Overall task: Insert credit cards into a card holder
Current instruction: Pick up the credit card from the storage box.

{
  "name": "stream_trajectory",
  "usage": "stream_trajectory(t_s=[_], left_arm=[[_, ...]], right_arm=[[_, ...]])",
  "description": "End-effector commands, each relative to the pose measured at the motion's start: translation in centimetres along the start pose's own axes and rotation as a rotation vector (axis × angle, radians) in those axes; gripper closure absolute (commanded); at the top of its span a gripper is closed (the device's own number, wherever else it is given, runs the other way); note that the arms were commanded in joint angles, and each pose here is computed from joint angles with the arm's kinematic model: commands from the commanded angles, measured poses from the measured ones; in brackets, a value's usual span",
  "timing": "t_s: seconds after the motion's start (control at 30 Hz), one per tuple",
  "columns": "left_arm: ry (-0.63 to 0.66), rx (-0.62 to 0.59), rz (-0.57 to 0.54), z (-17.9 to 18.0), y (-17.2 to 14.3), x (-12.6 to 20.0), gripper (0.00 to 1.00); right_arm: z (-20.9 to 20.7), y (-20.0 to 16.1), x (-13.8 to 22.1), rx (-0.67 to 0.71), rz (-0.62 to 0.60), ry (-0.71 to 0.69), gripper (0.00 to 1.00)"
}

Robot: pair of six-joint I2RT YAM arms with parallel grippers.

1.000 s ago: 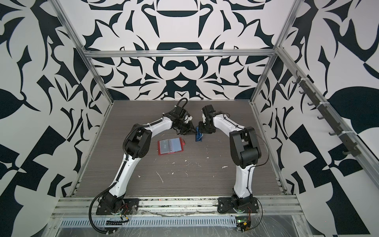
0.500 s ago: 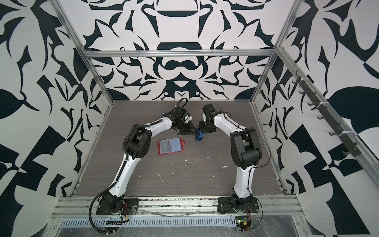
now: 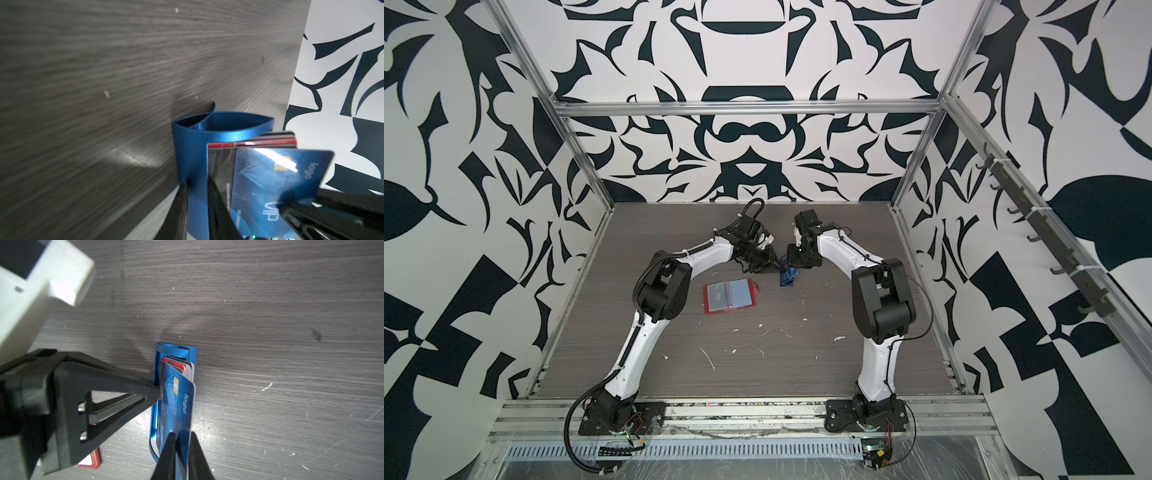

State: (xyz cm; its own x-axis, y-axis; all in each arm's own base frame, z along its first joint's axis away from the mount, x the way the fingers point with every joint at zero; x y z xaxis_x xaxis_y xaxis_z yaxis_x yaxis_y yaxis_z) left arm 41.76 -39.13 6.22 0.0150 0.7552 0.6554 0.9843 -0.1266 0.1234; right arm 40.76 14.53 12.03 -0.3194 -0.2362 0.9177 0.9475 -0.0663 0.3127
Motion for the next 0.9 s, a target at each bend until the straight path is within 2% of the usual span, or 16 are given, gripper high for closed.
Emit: stream_trajectory(t_s=[0.0, 0.23, 0.47, 0.7, 0.87], left_arm=[[0.131, 0.084, 0.067, 4.2, -2.0, -1.7, 0.79], [0.131, 0.085, 0.068, 4.2, -2.1, -1.7, 0.79], [0.12, 0.076, 0.065, 3.6, -2.0, -1.3, 0.78], [0.058, 0.015, 0.026, 0.1, -1.1, 1.1, 0.71], [0.033, -0.048, -0.012, -2.7, -0.7, 3.7, 0.67]], right_arm=[[0.2, 1.2, 3.2, 0.01, -0.069, -0.011, 0.89], [0.2, 1.0, 3.1, 0.011, -0.062, -0.006, 1.0], [0.7, 1.0, 3.7, 0.016, -0.071, 0.024, 1.0], [2.0, 1.2, 6.1, 0.012, -0.156, 0.131, 1.0], [2.2, 0.4, 7.3, 0.009, -0.167, 0.156, 1.0]])
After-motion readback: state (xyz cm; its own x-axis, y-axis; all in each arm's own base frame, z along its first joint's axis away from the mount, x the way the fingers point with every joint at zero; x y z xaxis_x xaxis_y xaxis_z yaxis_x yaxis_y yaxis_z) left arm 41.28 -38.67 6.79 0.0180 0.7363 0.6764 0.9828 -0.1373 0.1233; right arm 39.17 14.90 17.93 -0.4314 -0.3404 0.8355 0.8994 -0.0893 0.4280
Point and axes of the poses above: each gripper's point midway between its finger pads, its own x axis back along the fingers, its own z axis along the line the jaws close on, y = z × x, the point moved 4 cm from there along x, back along the fingers, and after that the axes turned 3 degrees about -x, right-handed, at the moved point
